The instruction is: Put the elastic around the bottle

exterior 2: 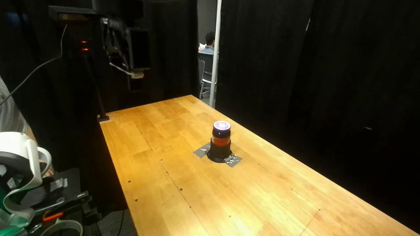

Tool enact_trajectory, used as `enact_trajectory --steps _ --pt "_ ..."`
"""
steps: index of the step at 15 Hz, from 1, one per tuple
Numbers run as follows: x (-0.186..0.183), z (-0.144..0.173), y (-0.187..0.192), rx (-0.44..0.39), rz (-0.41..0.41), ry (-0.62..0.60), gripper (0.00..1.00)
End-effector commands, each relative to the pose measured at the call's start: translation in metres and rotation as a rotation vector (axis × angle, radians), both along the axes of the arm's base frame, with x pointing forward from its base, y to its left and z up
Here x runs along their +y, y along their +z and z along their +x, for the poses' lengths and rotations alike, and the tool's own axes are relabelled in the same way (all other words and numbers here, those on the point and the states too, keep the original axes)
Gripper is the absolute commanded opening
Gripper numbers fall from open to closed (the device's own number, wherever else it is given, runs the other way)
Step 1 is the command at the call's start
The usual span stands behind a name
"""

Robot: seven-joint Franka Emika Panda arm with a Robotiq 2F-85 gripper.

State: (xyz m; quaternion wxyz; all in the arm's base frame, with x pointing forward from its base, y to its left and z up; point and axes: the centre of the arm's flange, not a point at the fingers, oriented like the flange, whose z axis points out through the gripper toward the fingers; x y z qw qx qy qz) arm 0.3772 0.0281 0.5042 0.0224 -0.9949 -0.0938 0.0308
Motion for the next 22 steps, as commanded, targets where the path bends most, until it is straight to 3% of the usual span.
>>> enact_trajectory --steps 1,4,6,9,13,16,22 --pt "0.037 0.080 -0.014 0.093 -0.103 0.023 1.00" --pt "0.064 0.123 -0.042 0.143 -0.139 0.070 1.00" --pt "0.075 0.155 -0.067 0.132 -0.125 0.091 1.00" --pt "0.090 0.212 -0.099 0.029 -0.065 0.079 1.00" --pt "0.104 0.279 -0.139 -0.133 -0.058 0.086 1.00" --pt "0.107 0.307 -0.166 -0.189 -0.069 0.093 1.00" --pt "0.099 0.328 -0.211 -0.164 -0.059 0.079 1.00"
